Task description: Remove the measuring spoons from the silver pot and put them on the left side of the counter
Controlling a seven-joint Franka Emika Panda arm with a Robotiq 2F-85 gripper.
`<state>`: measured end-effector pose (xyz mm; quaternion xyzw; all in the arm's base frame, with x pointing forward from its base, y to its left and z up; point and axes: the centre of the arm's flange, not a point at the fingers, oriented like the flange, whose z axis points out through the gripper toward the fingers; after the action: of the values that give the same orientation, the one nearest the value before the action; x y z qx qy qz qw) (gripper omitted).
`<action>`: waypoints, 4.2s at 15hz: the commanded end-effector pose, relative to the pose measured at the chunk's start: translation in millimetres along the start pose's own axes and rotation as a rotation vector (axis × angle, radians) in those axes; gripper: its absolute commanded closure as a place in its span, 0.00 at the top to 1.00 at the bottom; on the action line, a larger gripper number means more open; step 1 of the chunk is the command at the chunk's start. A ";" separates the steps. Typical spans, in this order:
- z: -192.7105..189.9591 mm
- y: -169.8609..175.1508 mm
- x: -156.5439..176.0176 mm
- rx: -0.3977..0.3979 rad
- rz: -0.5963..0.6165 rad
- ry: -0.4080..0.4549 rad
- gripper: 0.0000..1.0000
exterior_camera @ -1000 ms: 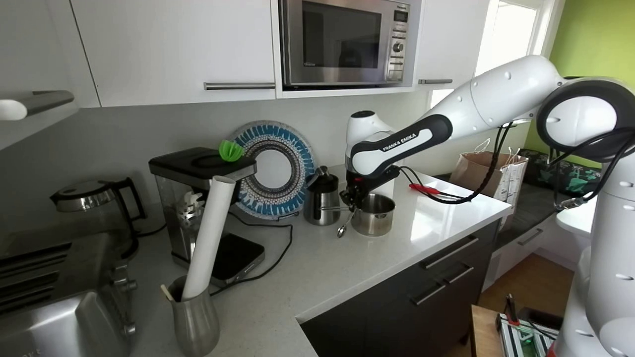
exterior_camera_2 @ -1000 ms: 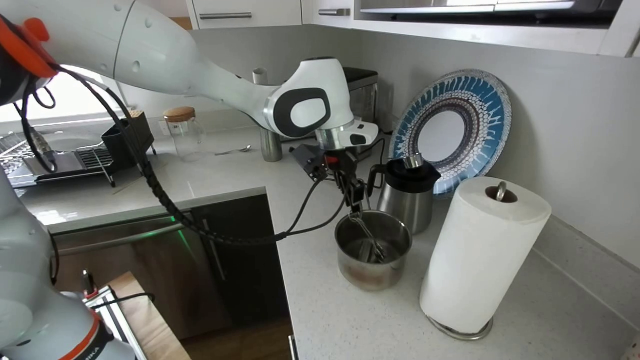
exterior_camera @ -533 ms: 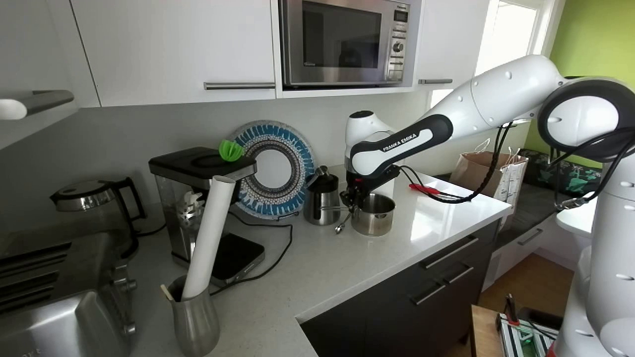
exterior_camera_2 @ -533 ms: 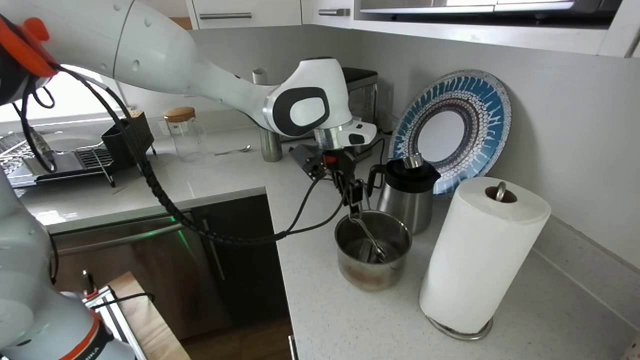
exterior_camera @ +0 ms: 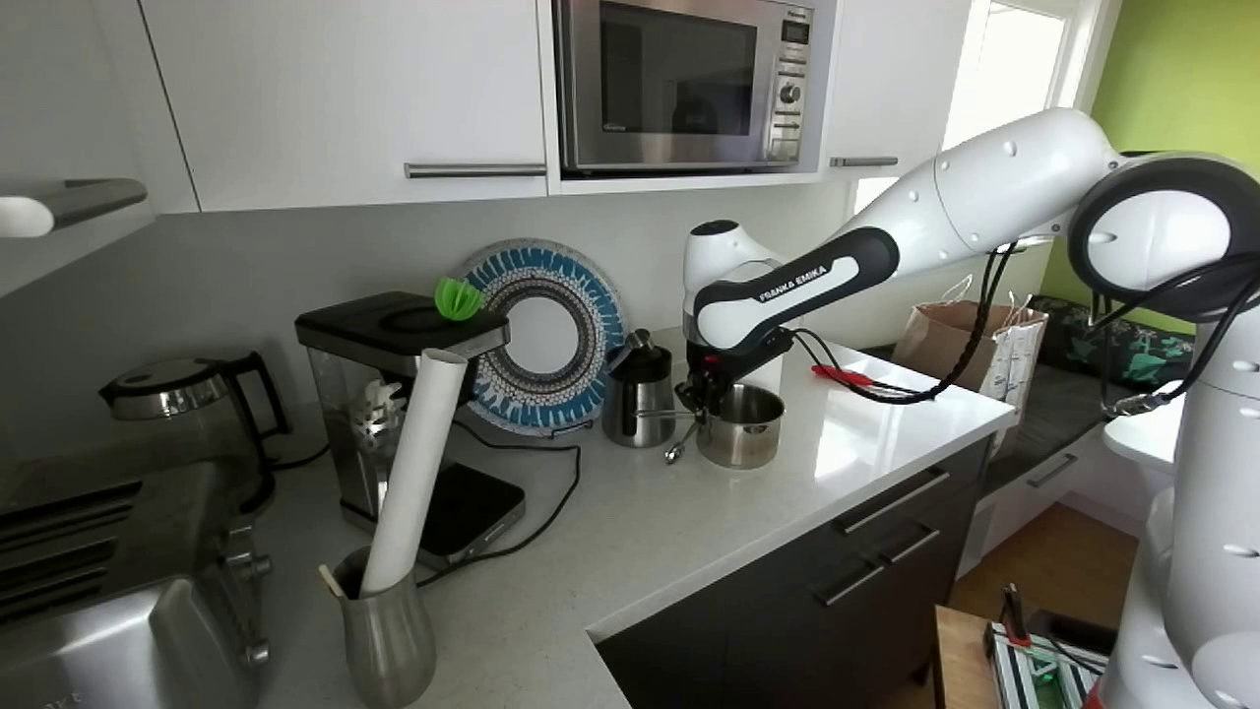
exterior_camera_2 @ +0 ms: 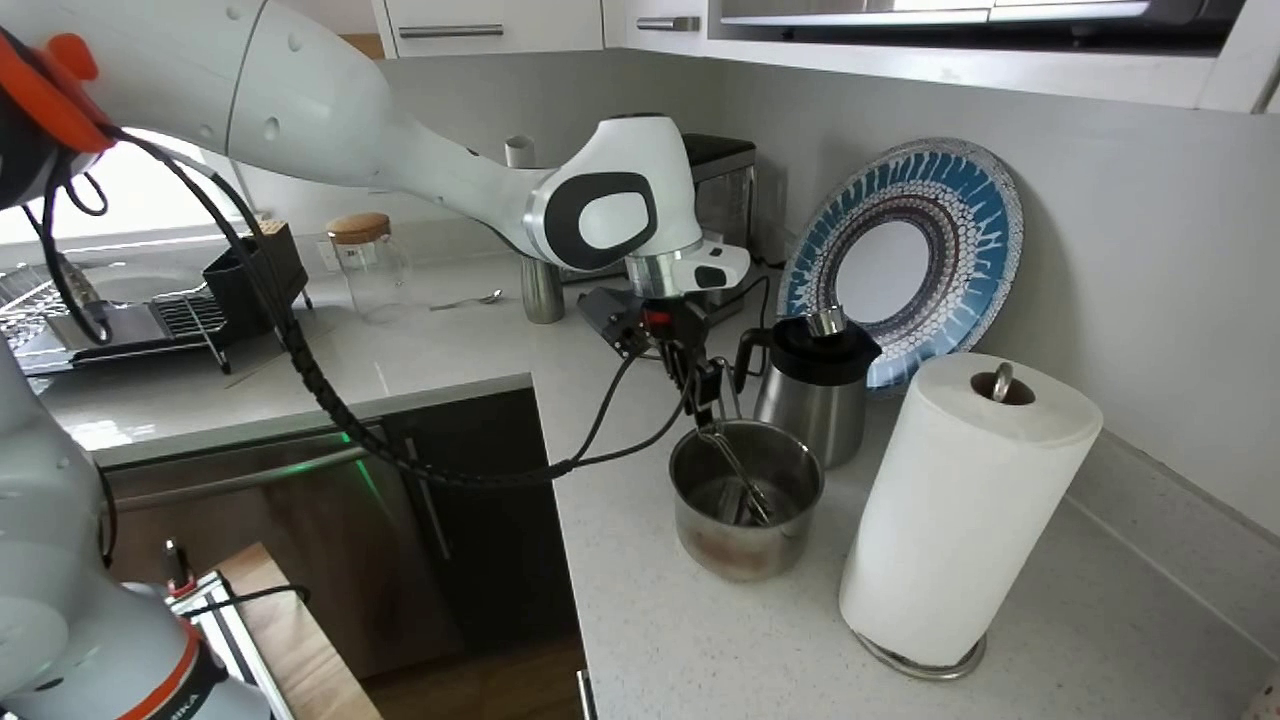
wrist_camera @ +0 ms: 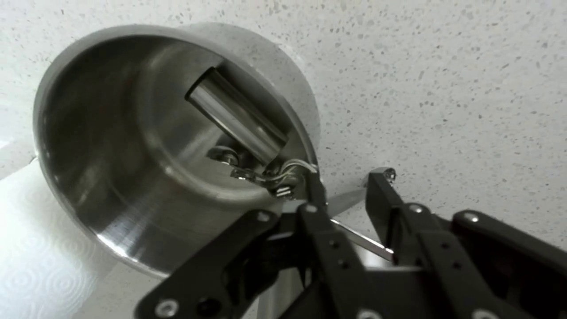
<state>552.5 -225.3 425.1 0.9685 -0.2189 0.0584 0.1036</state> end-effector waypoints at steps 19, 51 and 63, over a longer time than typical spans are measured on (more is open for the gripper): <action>-11.4 4.2 -13.6 -0.028 -0.046 -0.007 0.63; -18.8 12.5 -1.4 -0.072 -0.194 0.060 0.02; -103.5 22.7 -6.6 -0.092 -0.315 0.167 0.02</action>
<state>537.2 -232.2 505.7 0.9771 -0.0772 0.1044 0.1685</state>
